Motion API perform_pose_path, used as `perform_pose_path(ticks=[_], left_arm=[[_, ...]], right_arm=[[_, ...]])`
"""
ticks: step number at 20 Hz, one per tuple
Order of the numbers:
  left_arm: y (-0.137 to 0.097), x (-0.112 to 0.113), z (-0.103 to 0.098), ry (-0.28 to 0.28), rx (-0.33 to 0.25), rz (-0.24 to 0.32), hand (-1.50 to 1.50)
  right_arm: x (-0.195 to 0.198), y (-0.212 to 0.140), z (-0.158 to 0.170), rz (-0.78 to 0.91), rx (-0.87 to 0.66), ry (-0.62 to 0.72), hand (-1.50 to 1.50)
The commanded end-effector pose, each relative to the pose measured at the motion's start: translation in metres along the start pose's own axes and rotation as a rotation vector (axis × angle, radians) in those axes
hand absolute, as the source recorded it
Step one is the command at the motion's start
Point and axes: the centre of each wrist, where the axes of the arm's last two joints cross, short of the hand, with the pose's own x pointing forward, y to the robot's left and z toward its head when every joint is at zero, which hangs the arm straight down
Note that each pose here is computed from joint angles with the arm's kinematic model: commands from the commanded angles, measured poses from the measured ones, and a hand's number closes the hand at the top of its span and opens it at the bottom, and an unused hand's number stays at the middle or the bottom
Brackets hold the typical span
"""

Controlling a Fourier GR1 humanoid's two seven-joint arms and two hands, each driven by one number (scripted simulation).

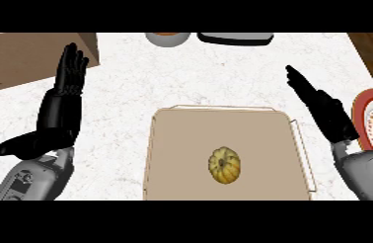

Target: Pick the squash from the tray and place it in the plate

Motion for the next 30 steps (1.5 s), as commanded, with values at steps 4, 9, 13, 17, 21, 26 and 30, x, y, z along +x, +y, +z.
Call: perform_pose_path(ticks=[4, 9, 13, 17, 21, 26, 30], left_arm=[[0.010, 0.000, 0.005, 0.035, -0.193, -0.068, 0.00], [-0.009, -0.003, 0.018, 0.069, -0.400, -0.054, 0.00], [-0.005, -0.007, 0.017, 0.117, -0.453, -0.039, 0.00], [0.005, -0.004, 0.001, 0.103, -0.450, -0.043, 0.00], [0.003, -0.009, 0.000, 0.104, -0.447, -0.054, 0.00], [0.002, -0.018, 0.008, 0.117, -0.444, -0.059, 0.00], [0.017, -0.005, -0.005, 0.125, -0.446, -0.057, 0.00]], right_arm=[[-0.048, 0.004, -0.001, -0.181, -0.023, 0.650, -1.50], [-0.056, -0.002, 0.003, 0.402, 0.150, 0.981, -1.50], [-0.009, 0.024, -0.025, 0.755, 0.271, 0.978, -1.50], [0.048, 0.086, -0.066, 0.837, 0.325, 1.024, -1.50], [0.070, 0.119, -0.090, 0.915, 0.348, 1.103, -1.50], [0.066, 0.145, -0.109, 0.788, 0.420, 1.256, -1.50], [0.058, 0.127, -0.125, 0.734, 0.517, 1.354, -1.50]])
